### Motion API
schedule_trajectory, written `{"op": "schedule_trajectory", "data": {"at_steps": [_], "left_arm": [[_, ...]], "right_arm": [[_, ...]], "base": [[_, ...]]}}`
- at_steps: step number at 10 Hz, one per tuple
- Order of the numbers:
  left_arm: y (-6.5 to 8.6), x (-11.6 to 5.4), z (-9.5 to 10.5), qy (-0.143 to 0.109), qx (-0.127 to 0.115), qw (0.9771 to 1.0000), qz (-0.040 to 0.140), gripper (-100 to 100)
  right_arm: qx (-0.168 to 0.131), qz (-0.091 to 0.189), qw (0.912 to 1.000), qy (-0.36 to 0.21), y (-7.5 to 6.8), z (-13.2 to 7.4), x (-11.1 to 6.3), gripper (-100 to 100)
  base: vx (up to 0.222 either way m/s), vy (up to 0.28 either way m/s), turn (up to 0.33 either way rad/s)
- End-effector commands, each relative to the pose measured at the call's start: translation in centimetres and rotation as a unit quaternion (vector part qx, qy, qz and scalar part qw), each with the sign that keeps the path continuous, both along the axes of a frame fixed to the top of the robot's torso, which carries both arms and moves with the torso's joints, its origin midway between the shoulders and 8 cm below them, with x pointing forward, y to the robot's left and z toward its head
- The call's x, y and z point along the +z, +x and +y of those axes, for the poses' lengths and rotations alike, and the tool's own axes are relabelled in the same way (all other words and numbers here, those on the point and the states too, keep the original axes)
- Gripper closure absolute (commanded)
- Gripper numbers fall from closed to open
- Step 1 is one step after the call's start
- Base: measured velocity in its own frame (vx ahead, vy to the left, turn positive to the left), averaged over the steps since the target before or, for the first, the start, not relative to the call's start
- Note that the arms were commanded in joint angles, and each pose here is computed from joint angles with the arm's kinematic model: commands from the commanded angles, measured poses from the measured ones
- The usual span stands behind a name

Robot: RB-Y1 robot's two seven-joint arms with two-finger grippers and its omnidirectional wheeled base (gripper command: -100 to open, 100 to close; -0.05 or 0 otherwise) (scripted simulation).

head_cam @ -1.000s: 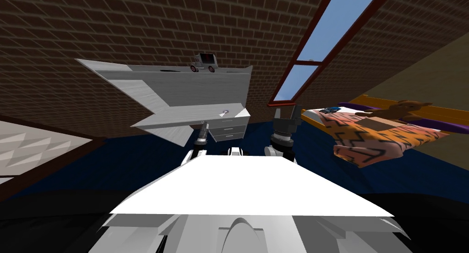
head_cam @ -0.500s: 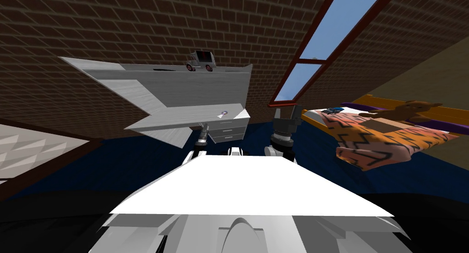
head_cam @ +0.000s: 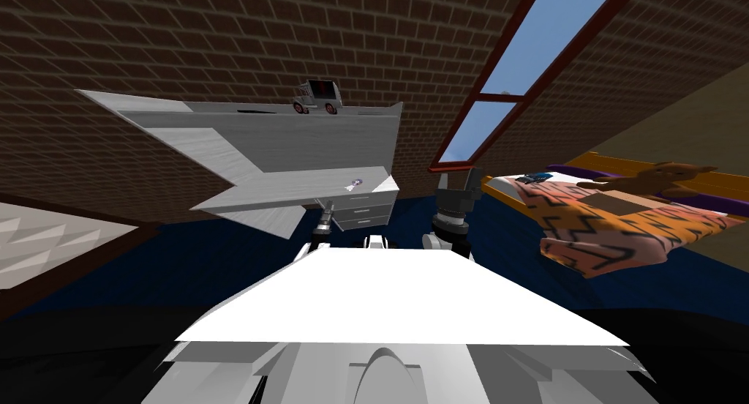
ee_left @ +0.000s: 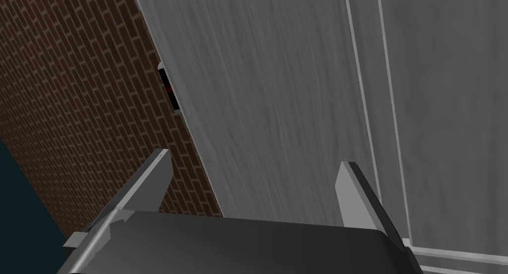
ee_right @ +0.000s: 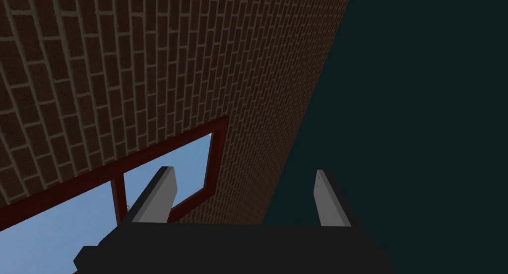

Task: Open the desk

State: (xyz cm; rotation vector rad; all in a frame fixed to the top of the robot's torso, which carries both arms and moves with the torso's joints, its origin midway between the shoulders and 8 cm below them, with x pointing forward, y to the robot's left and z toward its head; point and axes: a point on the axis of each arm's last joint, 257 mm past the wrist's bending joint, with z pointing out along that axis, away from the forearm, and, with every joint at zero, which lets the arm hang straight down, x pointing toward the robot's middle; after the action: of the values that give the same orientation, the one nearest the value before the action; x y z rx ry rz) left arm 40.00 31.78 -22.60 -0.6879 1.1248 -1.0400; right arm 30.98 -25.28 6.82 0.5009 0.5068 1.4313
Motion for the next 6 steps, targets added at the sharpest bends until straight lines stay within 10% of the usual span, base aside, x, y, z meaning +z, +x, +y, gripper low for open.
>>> {"op": "schedule_trajectory", "data": {"at_steps": [1, 6], "left_arm": [[0.1, -2.5, 0.5, -0.002, 0.01, 0.9997, 0.02, -100], [-0.4, -6.7, 0.9, -0.013, 0.025, 0.998, 0.057, -100]], "right_arm": [[0.0, 0.0, 1.0, 0.0, 0.0, 0.0, 0.0, 0], [0.0, 0.0, 1.0, 0.0, 0.0, 0.0, 0.0, 0]], "base": [[0.125, -0.05, 0.008], [0.085, -0.034, 0.005]]}}
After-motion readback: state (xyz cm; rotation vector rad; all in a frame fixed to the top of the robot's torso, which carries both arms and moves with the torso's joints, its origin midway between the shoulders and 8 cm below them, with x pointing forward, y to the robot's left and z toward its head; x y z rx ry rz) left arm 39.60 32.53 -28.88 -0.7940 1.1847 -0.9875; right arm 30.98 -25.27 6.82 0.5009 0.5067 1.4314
